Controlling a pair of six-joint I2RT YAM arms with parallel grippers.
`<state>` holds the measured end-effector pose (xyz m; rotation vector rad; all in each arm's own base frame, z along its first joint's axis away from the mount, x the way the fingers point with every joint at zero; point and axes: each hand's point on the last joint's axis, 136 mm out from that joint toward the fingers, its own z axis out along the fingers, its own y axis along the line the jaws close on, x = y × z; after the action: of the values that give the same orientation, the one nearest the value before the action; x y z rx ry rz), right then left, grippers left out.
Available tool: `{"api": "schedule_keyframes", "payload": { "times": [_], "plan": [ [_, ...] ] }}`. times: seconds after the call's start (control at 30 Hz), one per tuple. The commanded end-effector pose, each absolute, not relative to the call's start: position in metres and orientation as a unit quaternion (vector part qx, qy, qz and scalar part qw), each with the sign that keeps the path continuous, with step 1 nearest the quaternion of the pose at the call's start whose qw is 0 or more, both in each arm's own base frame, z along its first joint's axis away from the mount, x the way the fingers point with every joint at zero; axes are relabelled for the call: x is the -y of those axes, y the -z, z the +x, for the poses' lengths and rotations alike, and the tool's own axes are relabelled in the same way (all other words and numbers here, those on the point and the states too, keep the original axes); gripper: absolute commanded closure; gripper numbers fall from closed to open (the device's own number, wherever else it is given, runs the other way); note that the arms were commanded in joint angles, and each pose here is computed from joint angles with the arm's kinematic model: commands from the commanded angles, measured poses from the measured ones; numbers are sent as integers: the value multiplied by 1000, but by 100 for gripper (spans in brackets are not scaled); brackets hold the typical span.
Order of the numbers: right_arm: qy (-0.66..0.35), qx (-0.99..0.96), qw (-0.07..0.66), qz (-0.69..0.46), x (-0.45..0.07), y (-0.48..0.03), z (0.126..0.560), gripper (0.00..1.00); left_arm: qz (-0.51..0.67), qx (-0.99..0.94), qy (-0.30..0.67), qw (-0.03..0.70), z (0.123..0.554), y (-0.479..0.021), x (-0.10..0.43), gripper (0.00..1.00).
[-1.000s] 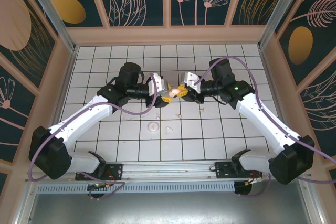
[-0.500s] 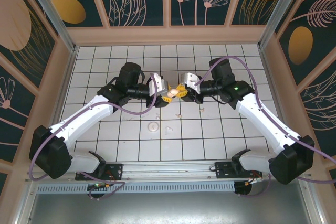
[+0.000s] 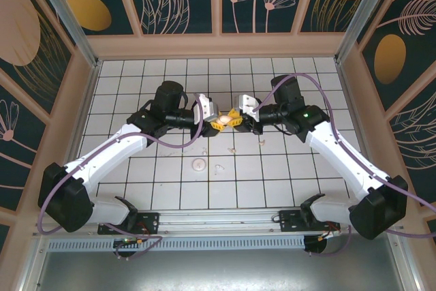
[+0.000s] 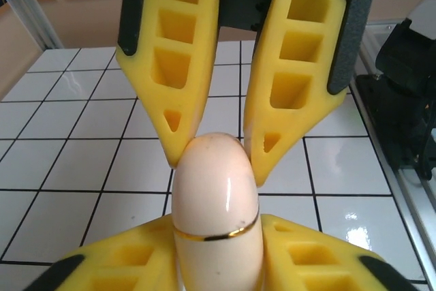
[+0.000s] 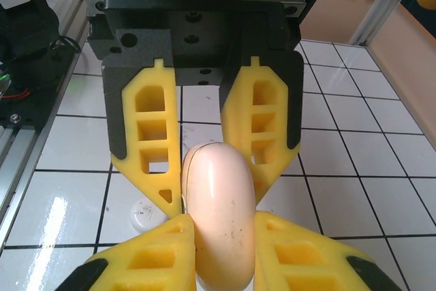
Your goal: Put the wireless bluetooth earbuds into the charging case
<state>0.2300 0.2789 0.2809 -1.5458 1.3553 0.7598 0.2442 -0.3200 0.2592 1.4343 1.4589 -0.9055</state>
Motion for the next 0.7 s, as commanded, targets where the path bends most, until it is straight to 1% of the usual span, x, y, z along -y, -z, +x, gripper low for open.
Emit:
{"api": "schedule_keyframes", "payload": {
  "times": [0.0,0.07,0.17,0.43,0.53,0.67],
  "plan": [
    [-322,-540,462,-626,-283,-285,225,71,580,-581,365,439,244,-257,322,75],
    [-319,-548,467,-616,-283,-285,228,62,581,-580,364,440,243,-257,321,76],
    [-316,-555,477,-604,-282,-287,233,56,582,-579,365,440,243,-258,322,76],
    [-325,-565,500,-571,-272,-300,245,54,582,-580,364,438,242,-256,321,76],
    [-338,-563,504,-561,-267,-306,246,53,582,-581,363,438,242,-254,321,76],
    [-333,-578,511,-543,-264,-308,256,53,580,-578,369,439,240,-257,321,77]
  ]
}}
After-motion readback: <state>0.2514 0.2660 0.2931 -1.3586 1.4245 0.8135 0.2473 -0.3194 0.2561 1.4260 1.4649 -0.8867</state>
